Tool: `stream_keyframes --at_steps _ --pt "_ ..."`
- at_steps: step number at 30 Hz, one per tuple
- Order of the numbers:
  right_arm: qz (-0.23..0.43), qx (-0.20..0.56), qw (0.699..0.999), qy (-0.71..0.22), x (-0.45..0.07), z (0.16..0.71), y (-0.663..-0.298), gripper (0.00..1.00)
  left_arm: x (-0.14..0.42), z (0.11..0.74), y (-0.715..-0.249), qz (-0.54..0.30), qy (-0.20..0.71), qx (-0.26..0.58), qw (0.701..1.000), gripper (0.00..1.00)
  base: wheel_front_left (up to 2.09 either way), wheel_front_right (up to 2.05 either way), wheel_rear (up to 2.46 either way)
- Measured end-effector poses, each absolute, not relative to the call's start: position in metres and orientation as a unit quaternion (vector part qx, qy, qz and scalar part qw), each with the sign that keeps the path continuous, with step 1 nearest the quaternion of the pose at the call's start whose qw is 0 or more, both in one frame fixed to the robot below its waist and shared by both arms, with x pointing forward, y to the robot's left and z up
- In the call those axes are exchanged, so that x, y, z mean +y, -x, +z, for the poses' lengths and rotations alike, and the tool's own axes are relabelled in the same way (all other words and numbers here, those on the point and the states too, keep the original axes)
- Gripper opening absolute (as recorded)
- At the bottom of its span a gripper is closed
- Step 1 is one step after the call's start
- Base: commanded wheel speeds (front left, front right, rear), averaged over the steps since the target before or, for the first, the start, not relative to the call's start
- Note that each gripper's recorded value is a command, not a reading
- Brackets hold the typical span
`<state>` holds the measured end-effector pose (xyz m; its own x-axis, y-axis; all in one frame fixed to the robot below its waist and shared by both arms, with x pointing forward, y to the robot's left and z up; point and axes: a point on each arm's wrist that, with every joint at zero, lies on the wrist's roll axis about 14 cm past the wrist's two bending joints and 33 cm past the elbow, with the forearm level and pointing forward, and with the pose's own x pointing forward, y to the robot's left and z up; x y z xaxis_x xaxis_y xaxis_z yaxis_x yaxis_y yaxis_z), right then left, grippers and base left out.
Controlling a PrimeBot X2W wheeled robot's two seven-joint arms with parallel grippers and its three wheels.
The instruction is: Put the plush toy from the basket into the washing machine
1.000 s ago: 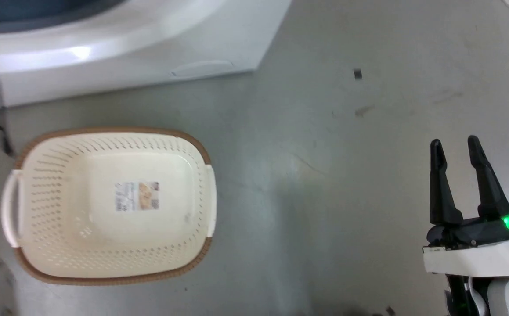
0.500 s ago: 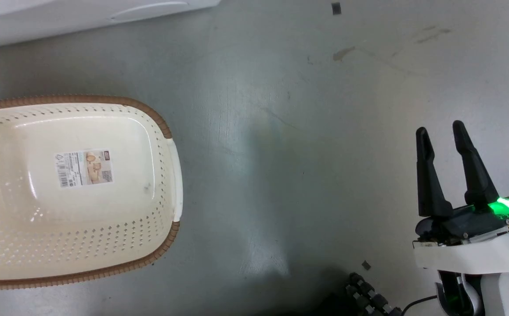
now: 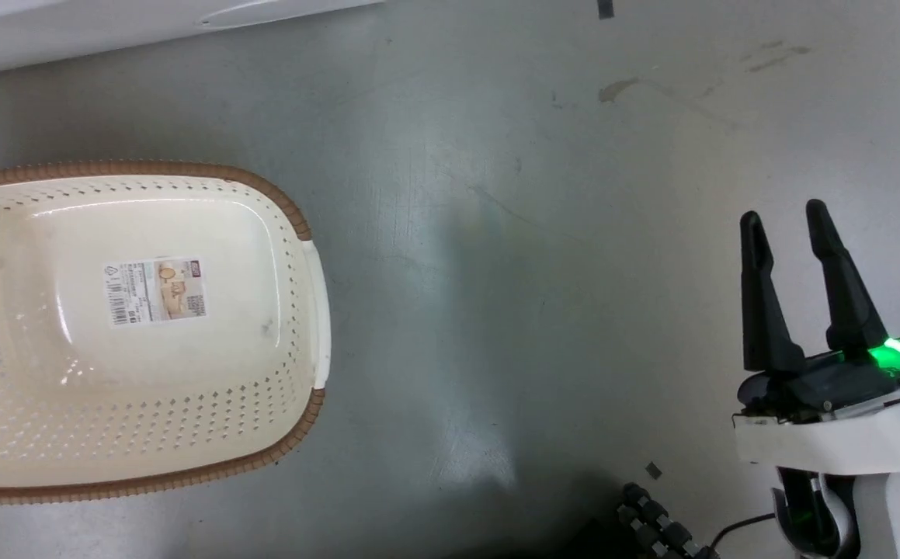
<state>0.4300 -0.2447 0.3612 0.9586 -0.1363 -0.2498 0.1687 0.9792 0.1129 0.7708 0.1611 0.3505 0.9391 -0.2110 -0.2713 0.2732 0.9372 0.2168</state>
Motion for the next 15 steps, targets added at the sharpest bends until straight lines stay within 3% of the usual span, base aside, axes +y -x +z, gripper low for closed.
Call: stream_keyframes --at_steps 6,15 --pt "-0.073 0.099 0.991 -0.056 -0.246 0.377 -0.435 1.00 0.163 0.366 -0.759 -0.127 -0.119 0.111 0.978 1.00 0.00 0.00 0.00" --pt "-0.057 0.041 0.997 -0.035 -0.241 0.424 -0.439 1.00 0.152 0.400 -0.706 -0.138 -0.076 0.088 0.984 1.00 0.00 0.00 0.00"
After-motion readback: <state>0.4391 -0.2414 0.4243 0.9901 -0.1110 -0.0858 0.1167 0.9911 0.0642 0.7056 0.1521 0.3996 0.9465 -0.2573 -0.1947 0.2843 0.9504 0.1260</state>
